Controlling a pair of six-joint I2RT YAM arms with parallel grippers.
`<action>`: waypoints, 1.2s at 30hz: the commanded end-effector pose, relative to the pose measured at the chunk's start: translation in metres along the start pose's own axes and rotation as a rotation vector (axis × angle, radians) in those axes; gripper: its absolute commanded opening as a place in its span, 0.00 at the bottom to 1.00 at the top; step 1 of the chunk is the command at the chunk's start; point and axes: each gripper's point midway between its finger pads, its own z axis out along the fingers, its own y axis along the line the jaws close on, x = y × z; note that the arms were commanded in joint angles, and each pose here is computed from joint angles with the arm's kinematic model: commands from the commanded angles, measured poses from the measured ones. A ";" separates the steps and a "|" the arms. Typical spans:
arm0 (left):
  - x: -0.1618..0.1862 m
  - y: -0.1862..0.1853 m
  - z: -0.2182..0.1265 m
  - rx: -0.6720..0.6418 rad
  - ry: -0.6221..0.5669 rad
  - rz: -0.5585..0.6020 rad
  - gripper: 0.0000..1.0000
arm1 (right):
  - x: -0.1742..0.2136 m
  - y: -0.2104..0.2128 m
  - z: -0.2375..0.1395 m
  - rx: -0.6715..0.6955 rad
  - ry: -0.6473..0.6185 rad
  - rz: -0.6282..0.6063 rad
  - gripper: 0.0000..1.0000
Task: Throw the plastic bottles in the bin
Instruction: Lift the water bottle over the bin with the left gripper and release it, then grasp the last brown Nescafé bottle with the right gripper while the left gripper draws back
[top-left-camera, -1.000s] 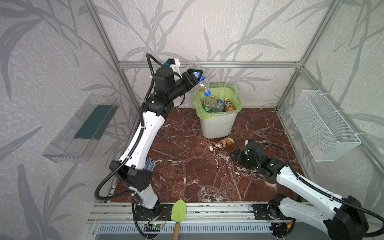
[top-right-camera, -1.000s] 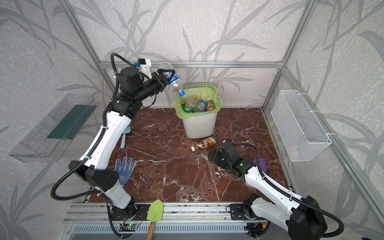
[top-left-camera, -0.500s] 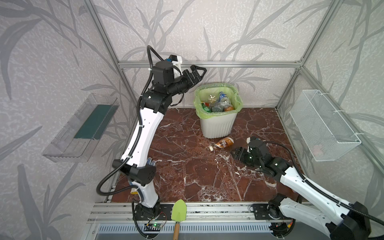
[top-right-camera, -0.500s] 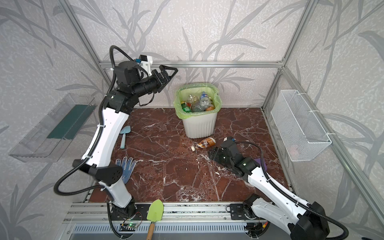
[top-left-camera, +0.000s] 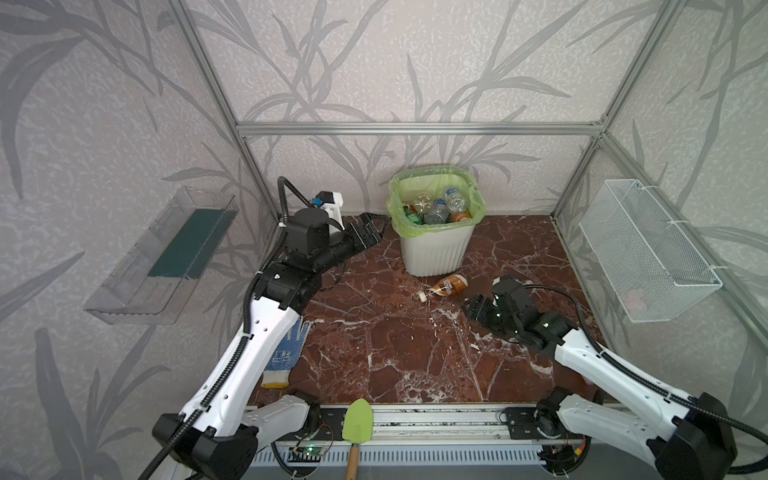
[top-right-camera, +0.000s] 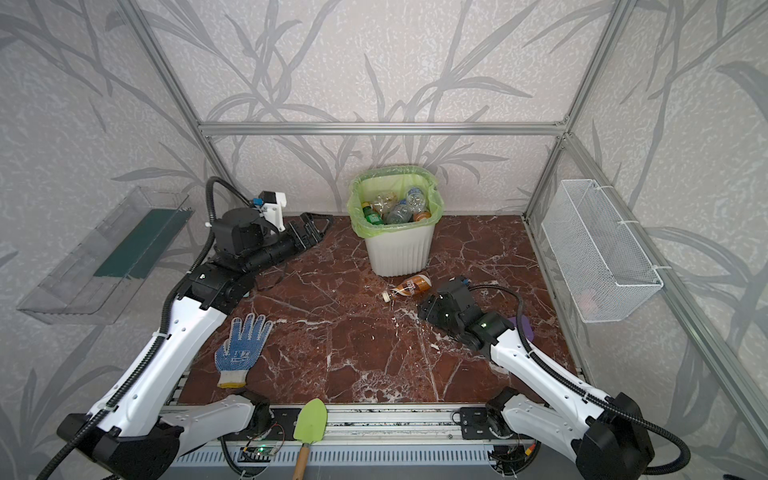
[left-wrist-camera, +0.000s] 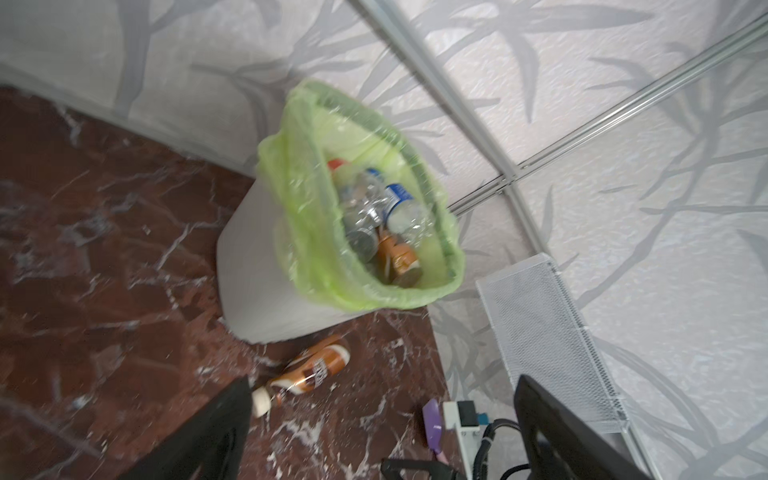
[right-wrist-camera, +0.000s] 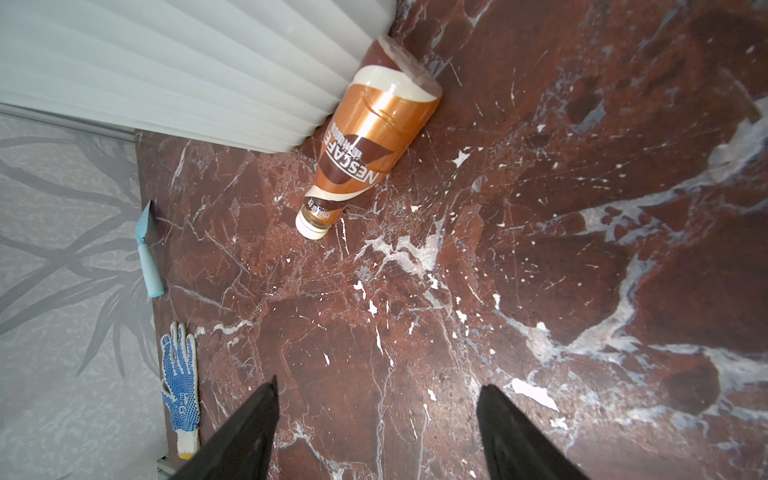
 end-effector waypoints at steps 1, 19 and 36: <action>0.012 0.023 -0.013 -0.075 -0.018 -0.024 0.97 | -0.009 0.007 0.012 -0.004 -0.025 0.068 0.76; 0.087 0.113 -0.029 -0.261 0.061 -0.120 0.97 | -0.051 0.023 0.105 0.008 -0.098 0.180 0.81; 0.089 0.118 -0.037 -0.282 0.052 -0.107 0.97 | -0.066 0.016 0.167 0.041 -0.064 0.200 0.77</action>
